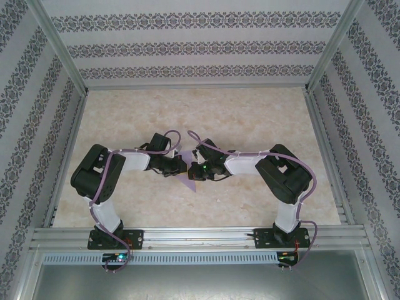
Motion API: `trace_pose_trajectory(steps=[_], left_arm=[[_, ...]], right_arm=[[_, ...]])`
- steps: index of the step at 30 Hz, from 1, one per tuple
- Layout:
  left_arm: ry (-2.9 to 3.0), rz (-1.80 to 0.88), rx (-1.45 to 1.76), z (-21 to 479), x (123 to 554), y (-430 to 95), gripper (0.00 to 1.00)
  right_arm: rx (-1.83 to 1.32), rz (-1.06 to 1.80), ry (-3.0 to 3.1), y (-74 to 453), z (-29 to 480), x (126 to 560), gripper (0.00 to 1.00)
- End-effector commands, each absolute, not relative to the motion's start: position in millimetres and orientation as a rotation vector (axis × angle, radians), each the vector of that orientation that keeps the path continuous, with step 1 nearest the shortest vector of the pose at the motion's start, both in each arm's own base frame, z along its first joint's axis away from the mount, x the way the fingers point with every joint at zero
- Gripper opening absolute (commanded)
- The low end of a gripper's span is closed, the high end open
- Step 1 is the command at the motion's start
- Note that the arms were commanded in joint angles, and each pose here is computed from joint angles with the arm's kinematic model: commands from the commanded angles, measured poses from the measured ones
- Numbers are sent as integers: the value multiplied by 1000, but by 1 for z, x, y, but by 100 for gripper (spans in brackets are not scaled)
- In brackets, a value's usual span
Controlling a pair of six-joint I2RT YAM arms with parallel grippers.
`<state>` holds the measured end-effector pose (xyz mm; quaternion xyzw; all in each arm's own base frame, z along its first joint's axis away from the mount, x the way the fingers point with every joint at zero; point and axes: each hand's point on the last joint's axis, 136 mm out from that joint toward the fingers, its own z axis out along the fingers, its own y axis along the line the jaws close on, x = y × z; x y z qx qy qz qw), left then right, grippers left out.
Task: Fold a paper plane with a square sheet of paper (fold left side to right side)
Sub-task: Fourth fold the wing at the center of the table.
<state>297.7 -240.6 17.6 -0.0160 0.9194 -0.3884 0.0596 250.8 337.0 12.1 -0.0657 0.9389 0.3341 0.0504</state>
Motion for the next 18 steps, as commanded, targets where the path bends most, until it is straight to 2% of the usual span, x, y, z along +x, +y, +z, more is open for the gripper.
trace_pose_trajectory(steps=[1, 18], left_arm=[[2833, -1034, -36, -4, 298, -235, 6], [2823, -893, -42, -5, 322, -216, 6]], right_arm=[[-210, 624, 3105, 286, -55, 213, 0], [-240, 549, 3144, 276, -60, 205, 0]])
